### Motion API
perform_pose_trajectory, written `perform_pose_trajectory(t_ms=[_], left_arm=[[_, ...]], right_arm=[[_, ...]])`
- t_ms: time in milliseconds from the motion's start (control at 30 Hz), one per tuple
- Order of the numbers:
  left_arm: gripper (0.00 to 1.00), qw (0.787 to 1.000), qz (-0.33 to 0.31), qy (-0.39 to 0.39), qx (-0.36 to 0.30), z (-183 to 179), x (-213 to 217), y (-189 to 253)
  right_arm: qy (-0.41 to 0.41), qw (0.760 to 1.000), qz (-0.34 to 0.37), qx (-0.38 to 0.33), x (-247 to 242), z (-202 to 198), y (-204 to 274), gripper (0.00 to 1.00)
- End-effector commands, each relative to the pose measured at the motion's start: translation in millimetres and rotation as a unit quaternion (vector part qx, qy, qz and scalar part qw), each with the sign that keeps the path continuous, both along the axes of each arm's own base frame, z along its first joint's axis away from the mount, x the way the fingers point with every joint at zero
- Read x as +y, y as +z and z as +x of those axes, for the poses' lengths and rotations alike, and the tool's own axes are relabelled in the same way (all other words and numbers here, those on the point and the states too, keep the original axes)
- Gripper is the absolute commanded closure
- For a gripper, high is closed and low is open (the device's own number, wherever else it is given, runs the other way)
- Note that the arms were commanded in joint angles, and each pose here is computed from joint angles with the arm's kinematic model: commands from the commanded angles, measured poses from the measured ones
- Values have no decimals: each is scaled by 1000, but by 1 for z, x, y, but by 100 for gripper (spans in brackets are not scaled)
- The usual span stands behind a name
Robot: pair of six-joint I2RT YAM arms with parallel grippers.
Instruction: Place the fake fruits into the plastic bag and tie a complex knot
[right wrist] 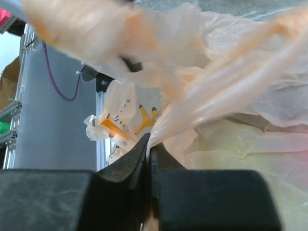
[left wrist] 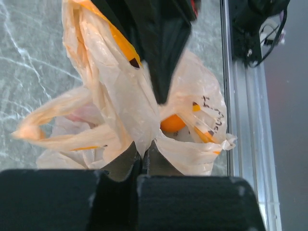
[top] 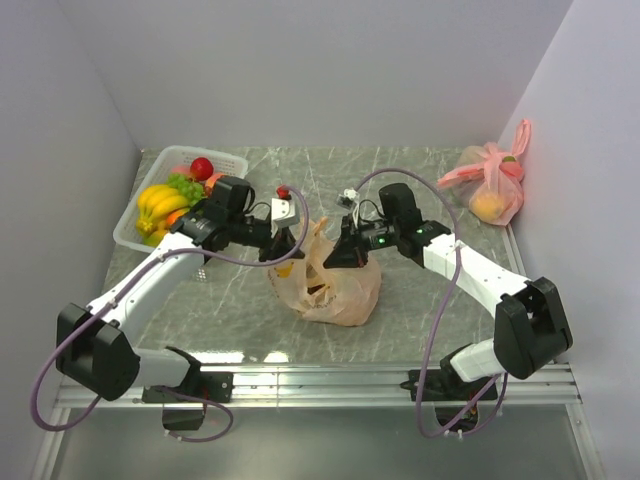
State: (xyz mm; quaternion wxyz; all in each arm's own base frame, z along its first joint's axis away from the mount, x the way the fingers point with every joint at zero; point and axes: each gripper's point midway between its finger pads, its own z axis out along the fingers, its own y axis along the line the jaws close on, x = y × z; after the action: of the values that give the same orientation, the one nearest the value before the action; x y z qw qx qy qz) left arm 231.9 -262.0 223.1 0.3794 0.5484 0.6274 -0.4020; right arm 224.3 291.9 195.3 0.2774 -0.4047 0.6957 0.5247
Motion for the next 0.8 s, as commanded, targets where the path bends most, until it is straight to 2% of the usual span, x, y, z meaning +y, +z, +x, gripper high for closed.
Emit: perform_pose_trajectory(t_ms=[0,133,167,267,333,667,733,767], left_arm=[[99,998,-54,-4,-18,13,-15,36],[99,997,-65,-36,-24,7,-27,37],[99,997,-65,-37,-23,7,-30,35],[99,997,-64,-46,-12,2,-39,28],[99,996,-64,-53,-15,-2,-43,26],[99,997,-40,-65,-18,-5,-51,8],[100,997,-29,-64,-18,-5,-48,3],[100,997,-26,-68,-28,-5,-47,1]], right_arm=[[29,999,19,-24,7,-11,16,85],[31,999,24,-21,9,-11,19,71],[31,999,28,-24,11,-10,21,64],[32,999,32,-22,13,-8,23,52],[26,999,33,-11,14,-7,27,48],[42,998,37,-9,19,-11,29,45],[56,998,33,-27,17,-13,26,35],[59,998,25,-21,15,-16,24,35]])
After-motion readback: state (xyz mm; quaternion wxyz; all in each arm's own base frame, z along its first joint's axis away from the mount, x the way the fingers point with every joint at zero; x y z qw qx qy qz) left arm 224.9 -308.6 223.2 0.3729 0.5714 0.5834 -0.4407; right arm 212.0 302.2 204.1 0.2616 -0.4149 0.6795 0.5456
